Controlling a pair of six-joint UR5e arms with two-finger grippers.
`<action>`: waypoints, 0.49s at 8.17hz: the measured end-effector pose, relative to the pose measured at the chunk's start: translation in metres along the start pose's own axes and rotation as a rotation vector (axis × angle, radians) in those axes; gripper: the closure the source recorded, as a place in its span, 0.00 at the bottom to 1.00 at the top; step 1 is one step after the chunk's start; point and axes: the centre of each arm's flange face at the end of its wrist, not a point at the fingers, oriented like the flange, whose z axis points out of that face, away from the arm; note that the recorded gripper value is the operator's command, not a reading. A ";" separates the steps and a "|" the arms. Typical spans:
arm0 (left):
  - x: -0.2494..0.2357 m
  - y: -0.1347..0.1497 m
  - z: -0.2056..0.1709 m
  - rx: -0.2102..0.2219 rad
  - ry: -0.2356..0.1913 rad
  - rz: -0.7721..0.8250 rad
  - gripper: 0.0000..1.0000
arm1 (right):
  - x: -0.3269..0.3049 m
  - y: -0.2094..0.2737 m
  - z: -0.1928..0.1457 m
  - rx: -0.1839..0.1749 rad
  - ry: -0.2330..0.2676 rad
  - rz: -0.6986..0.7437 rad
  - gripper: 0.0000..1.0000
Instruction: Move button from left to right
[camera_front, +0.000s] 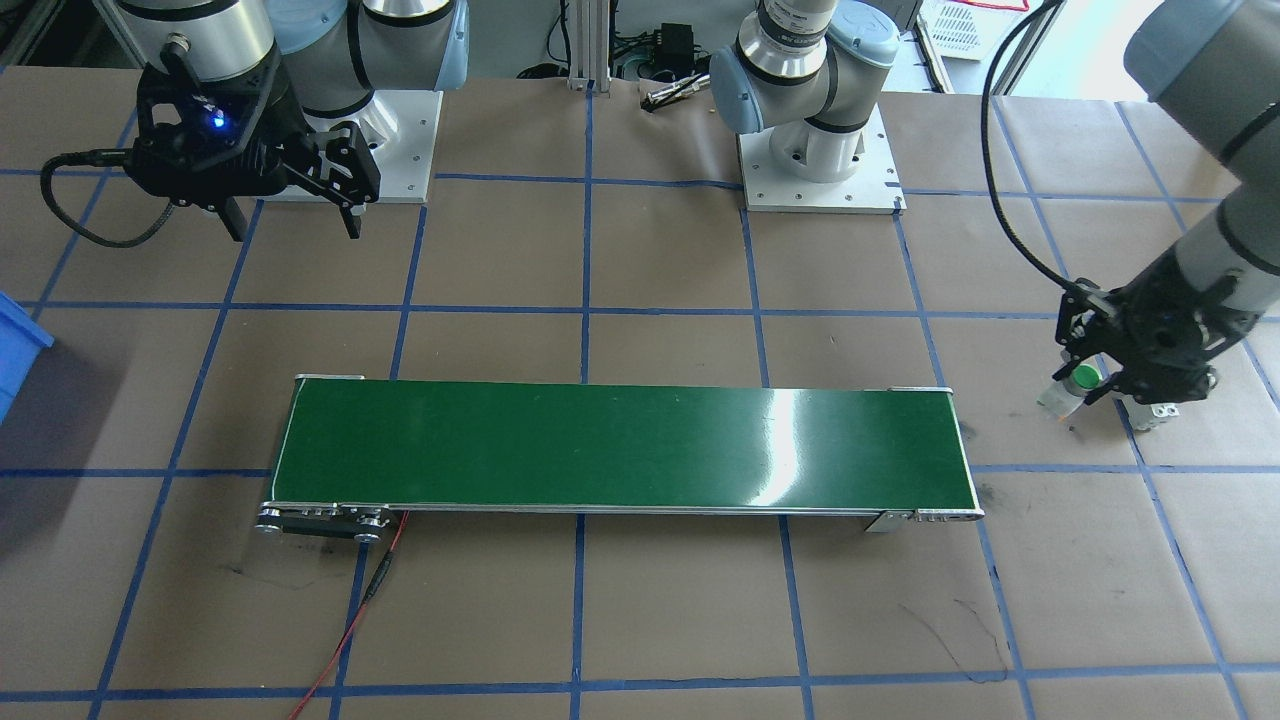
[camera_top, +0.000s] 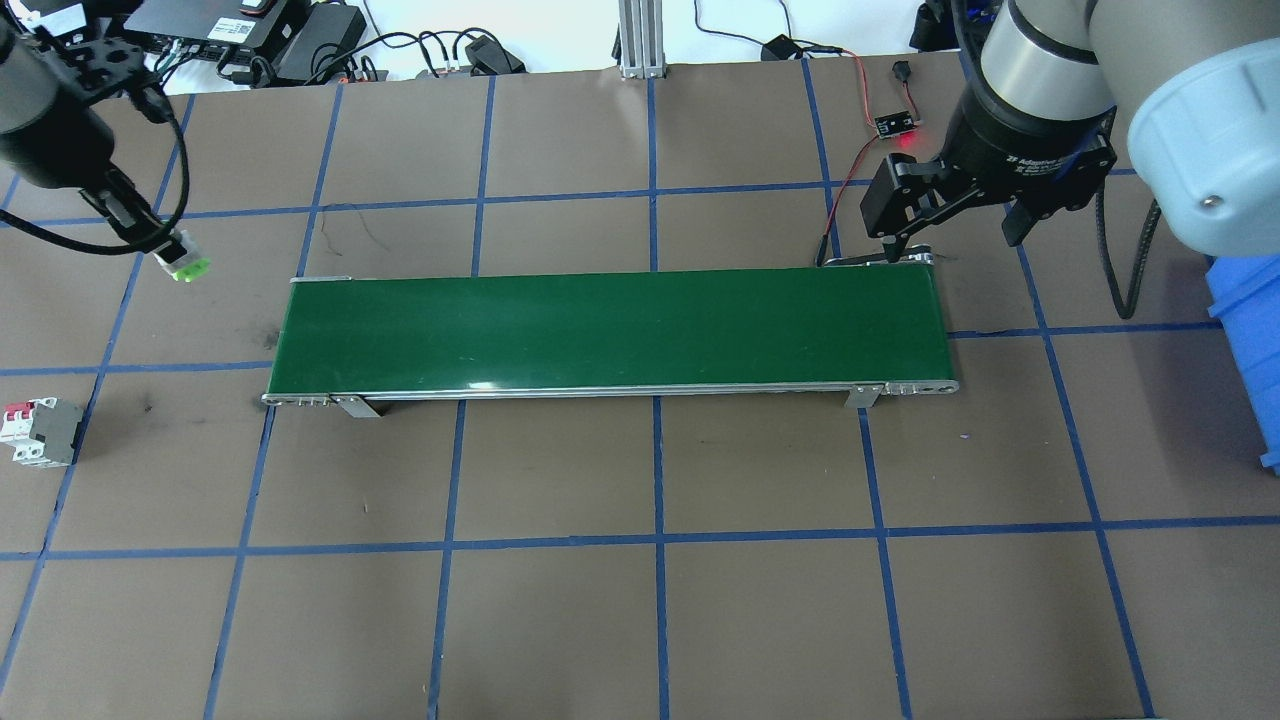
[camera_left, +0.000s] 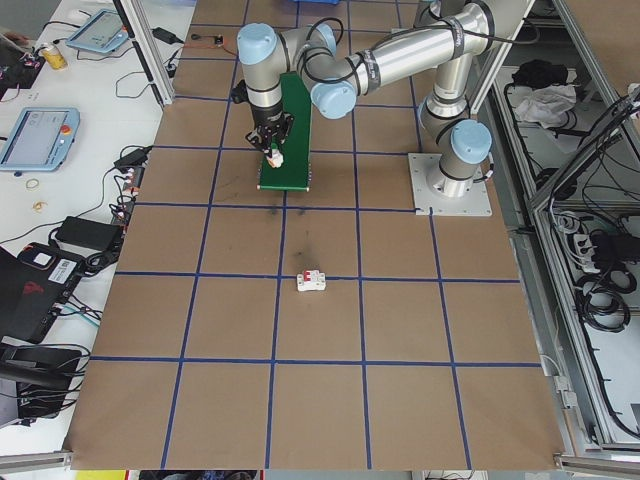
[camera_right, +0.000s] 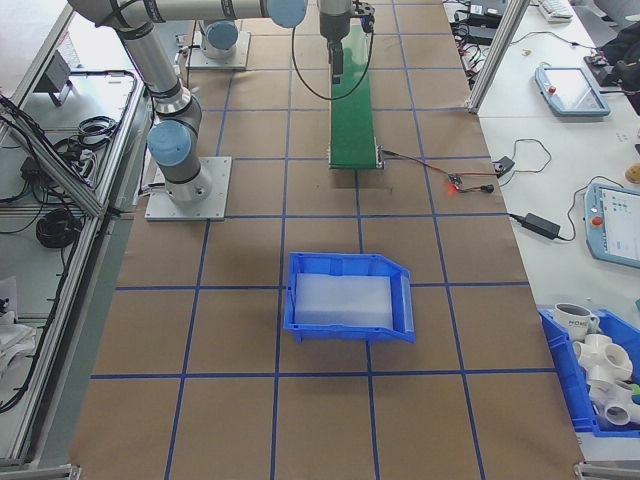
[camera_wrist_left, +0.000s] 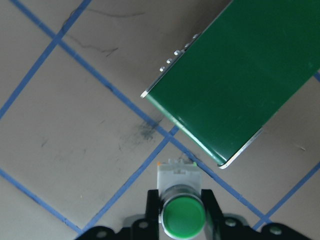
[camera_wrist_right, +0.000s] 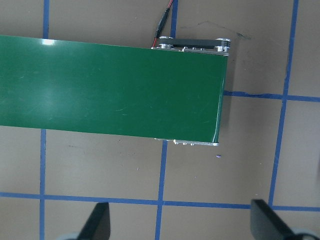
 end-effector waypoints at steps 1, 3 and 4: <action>0.021 -0.032 0.004 -0.021 -0.005 0.179 1.00 | 0.000 0.000 0.000 0.000 0.000 0.000 0.00; 0.039 -0.064 0.032 -0.044 0.037 0.469 1.00 | 0.000 0.000 0.000 0.000 0.002 0.000 0.00; 0.042 -0.068 0.049 -0.042 0.042 0.575 1.00 | 0.000 0.000 0.000 -0.001 0.002 0.000 0.00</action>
